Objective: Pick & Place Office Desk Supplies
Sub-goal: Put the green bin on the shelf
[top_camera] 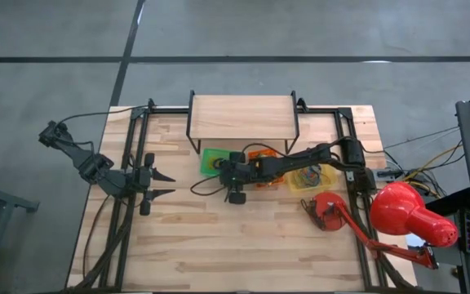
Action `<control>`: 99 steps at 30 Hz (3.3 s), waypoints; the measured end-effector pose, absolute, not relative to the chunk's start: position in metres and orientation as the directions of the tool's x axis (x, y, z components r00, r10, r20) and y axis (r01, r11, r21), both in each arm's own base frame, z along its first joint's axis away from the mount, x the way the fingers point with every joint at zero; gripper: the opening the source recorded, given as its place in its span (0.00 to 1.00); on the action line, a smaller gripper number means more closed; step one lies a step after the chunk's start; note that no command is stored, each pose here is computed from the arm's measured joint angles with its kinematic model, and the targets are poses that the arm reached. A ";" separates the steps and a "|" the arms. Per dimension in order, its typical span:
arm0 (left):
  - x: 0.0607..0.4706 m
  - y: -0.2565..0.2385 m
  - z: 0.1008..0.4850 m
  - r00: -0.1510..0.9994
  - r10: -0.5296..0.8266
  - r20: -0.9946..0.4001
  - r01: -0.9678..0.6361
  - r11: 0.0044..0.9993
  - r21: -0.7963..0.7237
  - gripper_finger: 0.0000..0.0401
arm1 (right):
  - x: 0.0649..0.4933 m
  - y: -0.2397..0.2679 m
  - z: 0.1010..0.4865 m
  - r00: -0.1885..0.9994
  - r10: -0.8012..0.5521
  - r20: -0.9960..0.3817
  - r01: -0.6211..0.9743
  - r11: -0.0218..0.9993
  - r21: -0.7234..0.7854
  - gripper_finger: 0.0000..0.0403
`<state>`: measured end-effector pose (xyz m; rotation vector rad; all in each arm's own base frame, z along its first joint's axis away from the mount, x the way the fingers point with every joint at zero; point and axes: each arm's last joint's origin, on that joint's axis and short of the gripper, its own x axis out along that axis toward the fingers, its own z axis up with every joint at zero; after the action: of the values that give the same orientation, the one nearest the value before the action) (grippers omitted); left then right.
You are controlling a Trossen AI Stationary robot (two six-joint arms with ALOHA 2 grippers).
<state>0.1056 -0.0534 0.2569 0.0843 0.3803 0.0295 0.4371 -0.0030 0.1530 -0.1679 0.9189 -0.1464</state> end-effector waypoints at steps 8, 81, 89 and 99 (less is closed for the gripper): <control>0.106 -0.053 0.257 0.928 0.044 -0.369 -0.013 0.996 0.087 0.35 | 0.437 -0.003 0.153 0.597 -0.205 -0.775 0.058 0.975 -0.213 0.17; 0.106 -0.053 0.257 0.928 0.045 -0.369 -0.013 0.996 0.088 0.35 | 0.446 0.064 0.277 0.555 -0.395 -0.732 0.511 0.856 -0.074 0.03; 0.106 -0.053 0.257 0.928 0.044 -0.369 -0.013 0.996 0.087 0.35 | 0.434 0.060 0.307 0.483 -0.475 -0.736 0.571 0.808 -0.147 0.03; 0.106 -0.053 0.257 0.928 0.044 -0.369 -0.013 0.996 0.087 0.35 | 0.440 0.038 0.324 0.511 -0.531 -0.675 0.613 0.776 -0.147 0.03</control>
<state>0.1056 -0.0534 0.2570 0.0839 0.3796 0.0294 0.4404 0.0384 0.3237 0.1160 0.7708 -0.6903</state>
